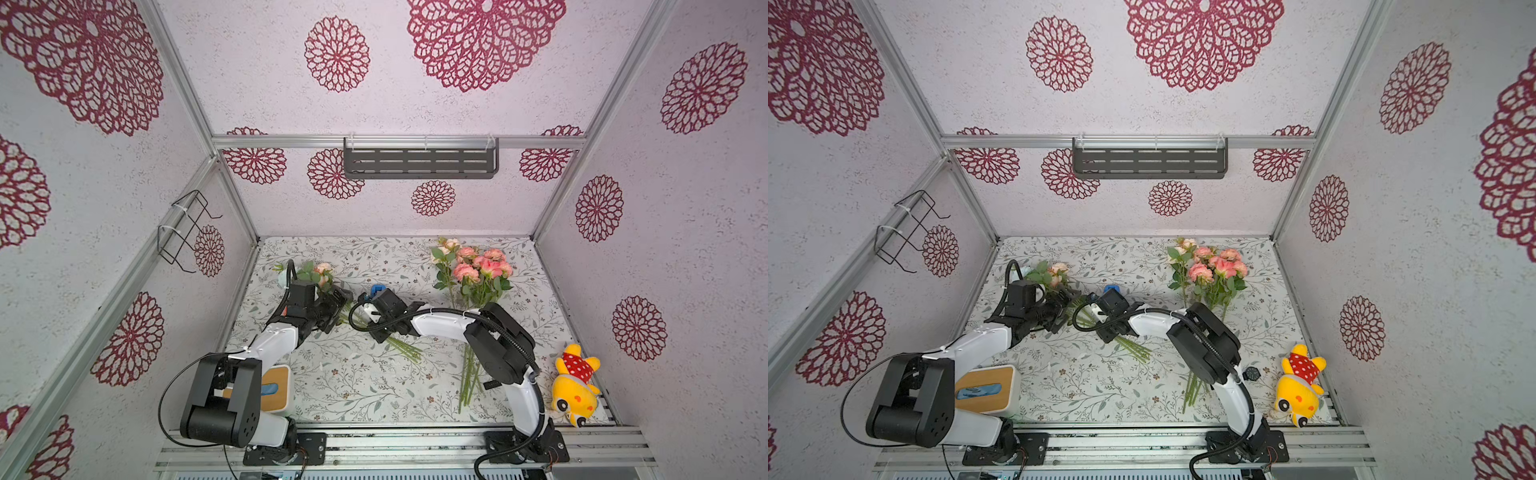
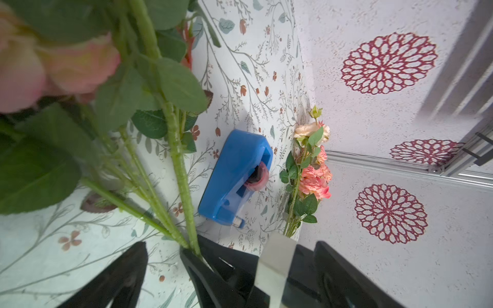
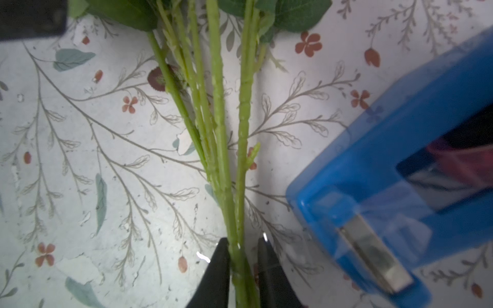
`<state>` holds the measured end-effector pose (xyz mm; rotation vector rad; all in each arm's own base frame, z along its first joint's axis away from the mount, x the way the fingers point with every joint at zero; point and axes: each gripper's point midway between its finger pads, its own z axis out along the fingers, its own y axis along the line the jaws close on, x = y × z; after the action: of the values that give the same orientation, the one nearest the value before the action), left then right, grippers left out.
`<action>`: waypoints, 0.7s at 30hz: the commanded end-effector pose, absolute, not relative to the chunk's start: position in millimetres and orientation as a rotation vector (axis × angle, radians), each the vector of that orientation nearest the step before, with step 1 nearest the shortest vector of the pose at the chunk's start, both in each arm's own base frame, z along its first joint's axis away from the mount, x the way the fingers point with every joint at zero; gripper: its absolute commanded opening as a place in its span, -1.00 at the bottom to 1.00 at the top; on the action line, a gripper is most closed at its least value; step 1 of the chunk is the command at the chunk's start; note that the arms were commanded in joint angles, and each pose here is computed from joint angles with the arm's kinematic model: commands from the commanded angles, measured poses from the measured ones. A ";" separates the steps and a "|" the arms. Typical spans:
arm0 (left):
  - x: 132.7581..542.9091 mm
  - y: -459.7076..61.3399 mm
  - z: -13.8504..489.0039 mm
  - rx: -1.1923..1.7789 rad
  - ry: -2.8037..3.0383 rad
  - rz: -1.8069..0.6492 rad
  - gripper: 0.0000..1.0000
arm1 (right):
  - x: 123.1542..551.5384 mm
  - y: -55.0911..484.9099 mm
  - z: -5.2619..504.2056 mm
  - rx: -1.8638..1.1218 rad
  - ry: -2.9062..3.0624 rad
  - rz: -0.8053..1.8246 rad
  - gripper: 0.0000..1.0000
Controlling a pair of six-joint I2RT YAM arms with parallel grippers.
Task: Wrap bouquets with tape
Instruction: Pick up the unwrapped bouquet from the center of the board.
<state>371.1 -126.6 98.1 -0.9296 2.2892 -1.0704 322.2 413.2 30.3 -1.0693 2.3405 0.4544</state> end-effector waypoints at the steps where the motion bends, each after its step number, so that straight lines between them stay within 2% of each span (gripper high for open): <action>1: 375.8 -125.4 95.3 -0.965 2.258 -1.093 0.99 | 304.4 386.1 -10.9 -1.152 2.462 0.329 -0.65; 7: 377.2 -125.7 87.1 -1.012 2.243 -1.115 0.99 | 308.0 392.9 -5.7 -1.153 2.452 0.382 -1.00; 21: 384.6 -134.3 57.9 -1.152 2.241 -1.113 0.97 | 327.9 413.9 40.3 -1.027 2.428 0.609 -1.00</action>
<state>376.6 -127.7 58.5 -1.1177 2.2758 -1.0960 324.4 415.6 33.2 -1.0867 2.3857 0.5553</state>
